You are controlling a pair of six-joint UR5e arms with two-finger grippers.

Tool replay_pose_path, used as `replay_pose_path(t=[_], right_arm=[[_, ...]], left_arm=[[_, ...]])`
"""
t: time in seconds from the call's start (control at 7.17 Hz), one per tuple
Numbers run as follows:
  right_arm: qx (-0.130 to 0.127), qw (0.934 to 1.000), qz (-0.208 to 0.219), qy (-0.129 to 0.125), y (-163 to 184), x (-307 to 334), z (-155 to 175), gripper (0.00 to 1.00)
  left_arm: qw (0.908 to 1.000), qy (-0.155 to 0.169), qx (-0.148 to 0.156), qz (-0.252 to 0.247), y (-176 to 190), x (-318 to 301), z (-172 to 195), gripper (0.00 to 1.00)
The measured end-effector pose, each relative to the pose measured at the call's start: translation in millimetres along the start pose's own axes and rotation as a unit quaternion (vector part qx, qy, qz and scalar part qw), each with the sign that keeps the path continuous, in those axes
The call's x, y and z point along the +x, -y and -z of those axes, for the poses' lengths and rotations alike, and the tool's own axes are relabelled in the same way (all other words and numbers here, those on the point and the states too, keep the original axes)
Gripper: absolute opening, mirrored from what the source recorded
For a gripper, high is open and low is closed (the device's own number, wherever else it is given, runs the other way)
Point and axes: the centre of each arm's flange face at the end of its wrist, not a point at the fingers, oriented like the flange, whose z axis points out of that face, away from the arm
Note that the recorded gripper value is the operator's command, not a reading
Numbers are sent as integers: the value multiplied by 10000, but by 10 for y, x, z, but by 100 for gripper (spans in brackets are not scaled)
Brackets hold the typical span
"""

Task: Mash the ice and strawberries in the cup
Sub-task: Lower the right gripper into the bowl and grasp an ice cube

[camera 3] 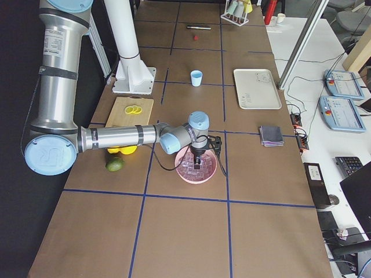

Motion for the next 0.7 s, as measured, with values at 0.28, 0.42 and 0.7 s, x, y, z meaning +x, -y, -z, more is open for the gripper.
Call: replay_pose_path(t=[0.28,0.42,0.7], right_arm=[[66,10000,-26,36,46,8,66,71],[87,9999,-38,44,59,16,86,71],[96,9999,-57,27,66,34,83,71]], left_arm=[[10000,0,1,-1,1,1,1,100],[10000,-1,3,-3,4,3,2,100],[10000,-1,3,-4,4,3,3,100]])
